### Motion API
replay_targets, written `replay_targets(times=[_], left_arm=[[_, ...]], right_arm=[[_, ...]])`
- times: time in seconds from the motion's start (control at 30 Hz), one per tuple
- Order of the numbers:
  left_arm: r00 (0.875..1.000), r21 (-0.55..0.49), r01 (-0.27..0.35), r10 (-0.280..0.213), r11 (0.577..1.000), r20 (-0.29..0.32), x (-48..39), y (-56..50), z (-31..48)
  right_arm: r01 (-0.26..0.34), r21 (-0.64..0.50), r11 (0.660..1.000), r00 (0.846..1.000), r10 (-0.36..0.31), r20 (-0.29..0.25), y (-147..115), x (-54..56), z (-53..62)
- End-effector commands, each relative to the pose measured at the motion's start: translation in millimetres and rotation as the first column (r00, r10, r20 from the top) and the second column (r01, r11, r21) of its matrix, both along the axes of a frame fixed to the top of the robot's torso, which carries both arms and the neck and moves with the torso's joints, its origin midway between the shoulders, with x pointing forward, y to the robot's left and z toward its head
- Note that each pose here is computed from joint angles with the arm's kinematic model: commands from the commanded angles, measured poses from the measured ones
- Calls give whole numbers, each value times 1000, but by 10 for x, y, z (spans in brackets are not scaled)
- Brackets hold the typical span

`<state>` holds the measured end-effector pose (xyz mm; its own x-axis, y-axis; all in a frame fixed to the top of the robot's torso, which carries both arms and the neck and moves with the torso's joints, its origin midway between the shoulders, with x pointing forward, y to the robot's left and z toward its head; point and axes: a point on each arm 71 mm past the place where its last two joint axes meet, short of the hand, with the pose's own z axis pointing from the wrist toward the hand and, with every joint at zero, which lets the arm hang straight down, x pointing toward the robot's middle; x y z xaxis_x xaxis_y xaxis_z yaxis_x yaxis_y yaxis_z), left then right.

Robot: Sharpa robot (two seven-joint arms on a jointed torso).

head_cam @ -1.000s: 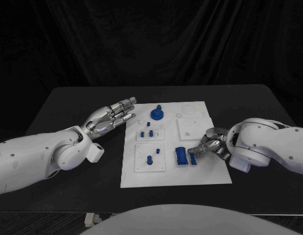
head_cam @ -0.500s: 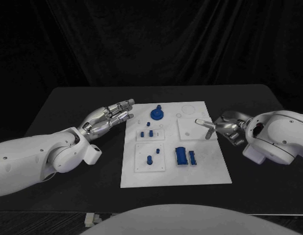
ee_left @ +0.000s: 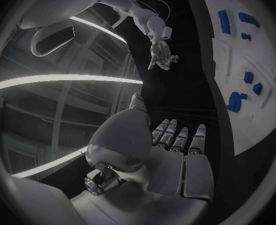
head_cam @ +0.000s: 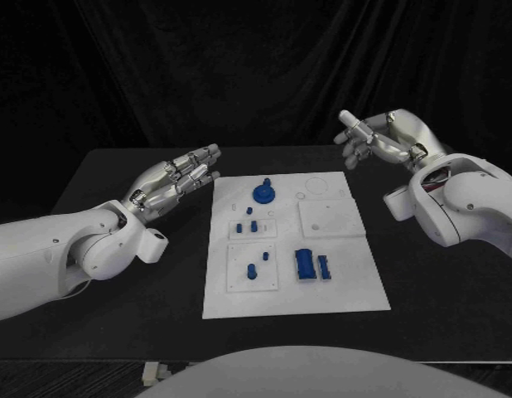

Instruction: Assemble the parts on the task board

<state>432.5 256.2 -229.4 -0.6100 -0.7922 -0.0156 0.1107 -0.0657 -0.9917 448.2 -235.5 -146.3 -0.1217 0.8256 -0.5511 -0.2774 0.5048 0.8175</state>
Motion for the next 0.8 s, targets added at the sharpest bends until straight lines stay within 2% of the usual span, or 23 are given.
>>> replay_targets(times=[0.03,0.17,0.37,0.53,0.8], left_arm=[[993,-118,-39,51,992,104,30,-11,166],[990,-133,-35,52,991,134,62,-46,286],[986,-178,-59,85,982,144,163,-84,467],[985,-199,-65,95,978,146,206,-119,514],[986,-211,-55,87,976,145,228,-171,528]], right_arm=[[-80,123,989,972,50,229,-10,-18,120],[-140,178,974,972,100,215,-12,-11,15],[-216,269,939,975,192,115,18,-20,-199],[-234,338,912,972,225,66,54,-38,-340],[-247,381,891,968,248,47,74,-47,-431]])
